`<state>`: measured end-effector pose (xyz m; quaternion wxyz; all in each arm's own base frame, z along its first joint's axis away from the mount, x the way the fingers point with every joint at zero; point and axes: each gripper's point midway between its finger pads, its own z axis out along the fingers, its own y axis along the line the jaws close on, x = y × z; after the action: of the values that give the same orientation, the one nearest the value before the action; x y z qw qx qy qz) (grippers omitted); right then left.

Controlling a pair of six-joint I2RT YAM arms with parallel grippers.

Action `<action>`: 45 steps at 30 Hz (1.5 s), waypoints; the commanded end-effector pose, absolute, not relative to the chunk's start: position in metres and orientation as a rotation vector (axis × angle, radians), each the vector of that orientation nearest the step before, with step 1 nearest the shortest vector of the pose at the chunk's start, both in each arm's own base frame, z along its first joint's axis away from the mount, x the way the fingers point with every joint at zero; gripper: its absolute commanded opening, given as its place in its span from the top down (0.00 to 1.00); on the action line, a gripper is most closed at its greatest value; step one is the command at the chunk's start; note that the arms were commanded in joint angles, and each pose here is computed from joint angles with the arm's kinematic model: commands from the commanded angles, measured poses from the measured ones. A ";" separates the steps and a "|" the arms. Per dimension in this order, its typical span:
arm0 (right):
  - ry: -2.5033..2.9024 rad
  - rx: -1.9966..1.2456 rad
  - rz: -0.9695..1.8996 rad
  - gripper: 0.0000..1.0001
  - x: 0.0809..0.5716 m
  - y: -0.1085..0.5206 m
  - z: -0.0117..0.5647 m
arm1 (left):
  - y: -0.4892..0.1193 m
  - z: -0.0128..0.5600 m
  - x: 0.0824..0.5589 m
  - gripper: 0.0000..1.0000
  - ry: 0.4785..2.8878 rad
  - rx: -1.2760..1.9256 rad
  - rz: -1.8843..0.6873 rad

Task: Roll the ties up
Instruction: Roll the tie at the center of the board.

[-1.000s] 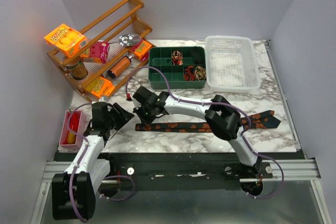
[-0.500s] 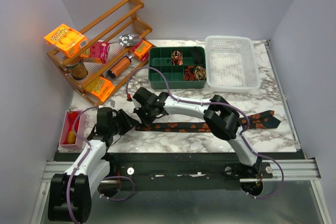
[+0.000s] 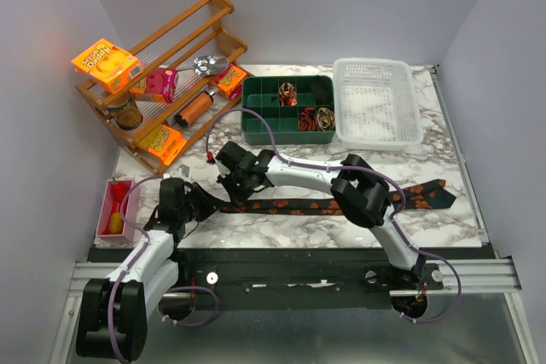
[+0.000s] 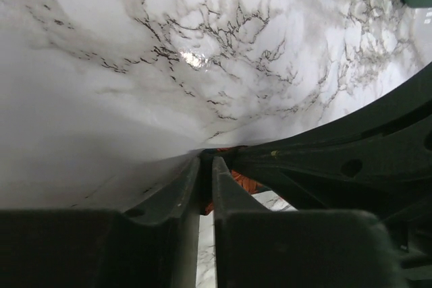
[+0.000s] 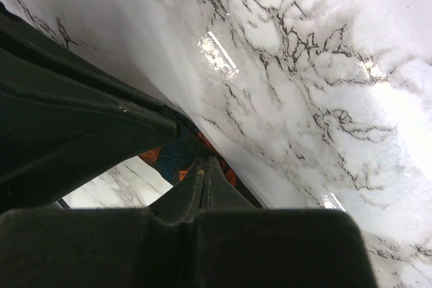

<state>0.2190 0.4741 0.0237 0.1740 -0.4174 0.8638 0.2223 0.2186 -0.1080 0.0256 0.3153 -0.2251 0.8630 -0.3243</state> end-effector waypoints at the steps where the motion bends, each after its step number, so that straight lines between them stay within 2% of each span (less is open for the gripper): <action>1: 2.458 -1.157 0.616 0.98 0.219 0.469 0.031 | -0.107 0.024 0.215 0.92 2.275 -0.581 -0.839; 3: 2.439 -1.135 0.627 0.98 0.221 0.468 0.042 | -0.107 0.027 0.216 1.00 2.271 -0.576 -0.839; 13: 2.383 -1.103 0.629 0.98 0.224 0.460 0.069 | -0.110 0.040 0.219 1.00 2.257 -0.531 -0.811; 39: 2.465 -1.154 0.567 0.99 0.217 0.447 0.024 | -0.119 0.095 0.235 1.00 2.201 -0.402 -0.780; 45: 2.449 -1.066 0.657 0.99 0.224 0.453 0.026 | -0.125 0.099 0.236 1.00 2.217 -0.366 -0.795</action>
<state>0.2145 0.4486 0.0307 0.1815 -0.4028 0.8709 0.2154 0.2316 -0.1227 0.0890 0.3617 -0.1581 0.8647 -0.3106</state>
